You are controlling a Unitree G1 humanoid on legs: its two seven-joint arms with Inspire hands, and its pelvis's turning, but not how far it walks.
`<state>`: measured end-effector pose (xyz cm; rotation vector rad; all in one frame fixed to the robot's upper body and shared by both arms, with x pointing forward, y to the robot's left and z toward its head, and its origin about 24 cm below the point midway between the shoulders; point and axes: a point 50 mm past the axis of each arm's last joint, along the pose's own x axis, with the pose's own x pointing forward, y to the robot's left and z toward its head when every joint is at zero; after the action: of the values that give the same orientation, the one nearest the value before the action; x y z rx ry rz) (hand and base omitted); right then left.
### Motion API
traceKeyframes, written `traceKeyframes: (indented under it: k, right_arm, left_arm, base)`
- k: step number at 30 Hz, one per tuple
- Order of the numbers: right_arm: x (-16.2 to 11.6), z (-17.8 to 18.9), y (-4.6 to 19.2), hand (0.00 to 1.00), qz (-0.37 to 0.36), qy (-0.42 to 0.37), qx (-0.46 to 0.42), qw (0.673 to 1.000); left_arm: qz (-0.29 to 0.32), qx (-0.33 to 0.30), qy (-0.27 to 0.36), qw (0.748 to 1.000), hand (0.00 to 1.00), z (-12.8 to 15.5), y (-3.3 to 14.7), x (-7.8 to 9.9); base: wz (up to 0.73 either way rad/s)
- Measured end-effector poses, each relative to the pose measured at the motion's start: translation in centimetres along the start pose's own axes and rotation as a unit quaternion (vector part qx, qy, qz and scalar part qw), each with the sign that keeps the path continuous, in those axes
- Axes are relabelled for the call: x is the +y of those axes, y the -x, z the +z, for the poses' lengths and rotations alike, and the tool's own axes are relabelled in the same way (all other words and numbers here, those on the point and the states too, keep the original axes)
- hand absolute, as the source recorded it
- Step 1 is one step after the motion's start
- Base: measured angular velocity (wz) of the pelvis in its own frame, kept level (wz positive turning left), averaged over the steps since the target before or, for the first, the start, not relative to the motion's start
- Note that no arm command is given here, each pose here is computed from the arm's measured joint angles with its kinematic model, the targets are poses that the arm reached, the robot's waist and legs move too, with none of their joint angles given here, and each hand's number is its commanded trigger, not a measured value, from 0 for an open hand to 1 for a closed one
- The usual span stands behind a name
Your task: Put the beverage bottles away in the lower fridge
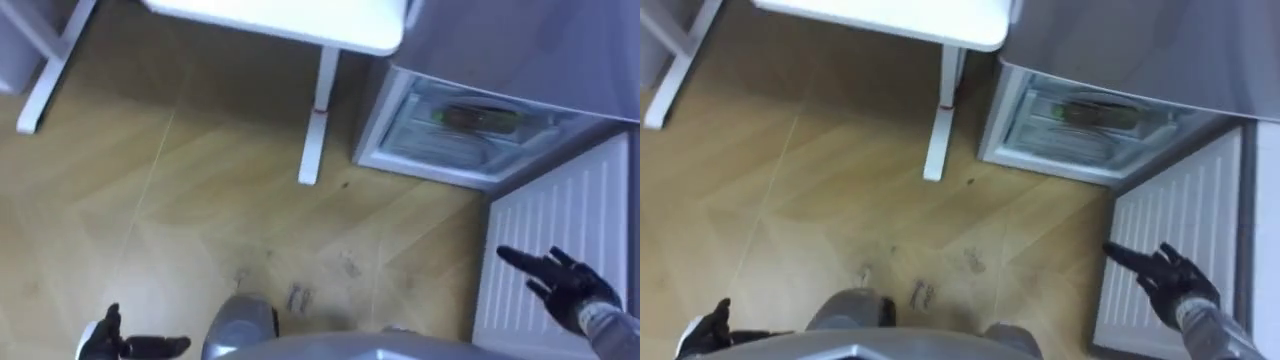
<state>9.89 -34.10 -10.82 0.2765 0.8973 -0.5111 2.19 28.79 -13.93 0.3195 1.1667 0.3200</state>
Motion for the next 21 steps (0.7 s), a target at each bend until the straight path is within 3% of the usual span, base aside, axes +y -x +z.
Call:
traceKeyframes:
  k: [4, 12, 21]
  right_arm:
    - [0.6, 2.0, -0.1, 0.0, -0.011, 0.043, -0.04, 0.998]
    - [0.5, 8.3, 0.7, 0.0, -0.082, 0.023, -0.176, 0.981]
    - [0.3, 14.3, 2.4, 0.0, -0.14, 0.046, -0.281, 0.948]
  left_arm:
    - [0.0, 0.001, -0.011, 1.0, 0.0, -0.1, 0.0, -0.1]
    - [0.067, 0.011, 0.039, 0.997, 0.0, -0.7, 0.2, 1.3]
    - [0.071, 0.009, 0.048, 0.996, 0.0, -0.3, 0.0, 1.5]
  base:
    - [-0.05]
    - [-0.07]
    - [-0.12]
